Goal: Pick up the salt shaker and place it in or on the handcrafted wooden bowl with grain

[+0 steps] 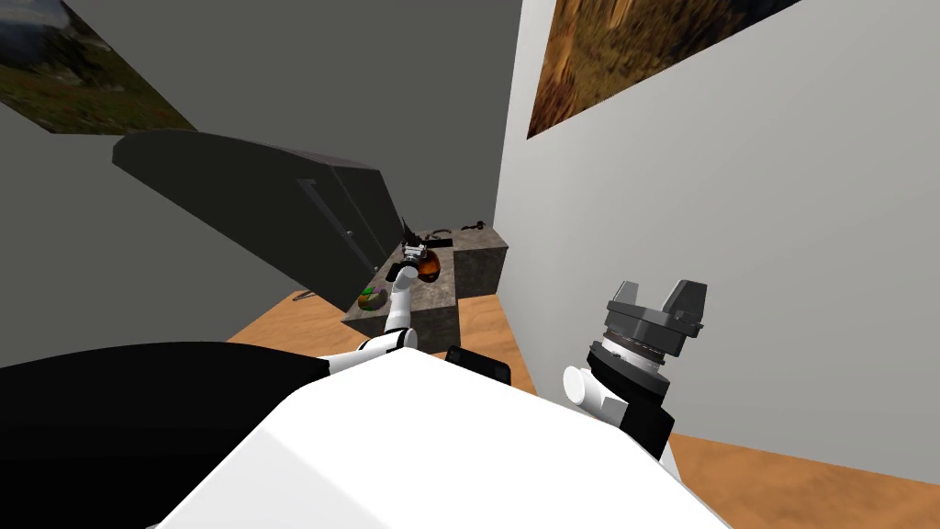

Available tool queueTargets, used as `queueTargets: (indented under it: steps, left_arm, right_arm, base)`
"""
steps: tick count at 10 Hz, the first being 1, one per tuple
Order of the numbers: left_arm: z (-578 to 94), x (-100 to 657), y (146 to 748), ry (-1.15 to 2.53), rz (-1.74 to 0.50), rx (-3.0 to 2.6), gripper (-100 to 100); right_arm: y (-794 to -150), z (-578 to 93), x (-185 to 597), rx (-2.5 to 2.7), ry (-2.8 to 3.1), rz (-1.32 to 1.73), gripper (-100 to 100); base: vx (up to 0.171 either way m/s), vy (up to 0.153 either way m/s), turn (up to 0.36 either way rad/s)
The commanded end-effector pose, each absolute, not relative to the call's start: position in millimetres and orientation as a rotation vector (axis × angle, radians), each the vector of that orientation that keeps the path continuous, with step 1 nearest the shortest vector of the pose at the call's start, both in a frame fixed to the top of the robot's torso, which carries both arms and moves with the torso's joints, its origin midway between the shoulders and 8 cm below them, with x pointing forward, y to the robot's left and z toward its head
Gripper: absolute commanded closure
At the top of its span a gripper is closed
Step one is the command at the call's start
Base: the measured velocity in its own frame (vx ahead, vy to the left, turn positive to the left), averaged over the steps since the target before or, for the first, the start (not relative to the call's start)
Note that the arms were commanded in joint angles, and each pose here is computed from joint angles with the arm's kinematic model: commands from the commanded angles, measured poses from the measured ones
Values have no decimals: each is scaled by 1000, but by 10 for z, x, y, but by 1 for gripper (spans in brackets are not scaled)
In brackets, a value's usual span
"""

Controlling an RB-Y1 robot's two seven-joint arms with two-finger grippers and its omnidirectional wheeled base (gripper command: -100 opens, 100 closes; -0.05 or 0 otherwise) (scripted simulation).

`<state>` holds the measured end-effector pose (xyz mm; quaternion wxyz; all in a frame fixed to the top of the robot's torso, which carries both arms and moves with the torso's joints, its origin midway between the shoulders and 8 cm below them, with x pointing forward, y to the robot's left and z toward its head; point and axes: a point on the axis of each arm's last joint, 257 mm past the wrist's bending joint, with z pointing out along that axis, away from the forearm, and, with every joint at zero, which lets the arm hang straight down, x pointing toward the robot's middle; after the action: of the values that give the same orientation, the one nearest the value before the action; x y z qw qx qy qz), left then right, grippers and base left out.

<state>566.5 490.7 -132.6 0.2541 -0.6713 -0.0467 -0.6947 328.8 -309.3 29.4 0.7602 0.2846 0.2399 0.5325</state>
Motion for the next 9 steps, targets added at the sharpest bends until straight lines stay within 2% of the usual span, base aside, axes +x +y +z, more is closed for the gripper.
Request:
queueTargets:
  steps: [1,2,9]
  left_arm:
    - [-1326,5665,4907,-127,-1888,-1824,0]
    - [-1190,5712,4958,-110,-1901,-1825,-100]
    - [-699,5831,5131,-56,-1943,-1829,-100]
  right_arm:
    - [-3093,294,3288,620,522,1159,0]
    - [-3093,294,3288,620,522,1159,0]
    - [-3093,294,3288,620,522,1159,0]
  base:
    - [0,0,0]
    - [13,-54,109]
    - [16,-83,83]
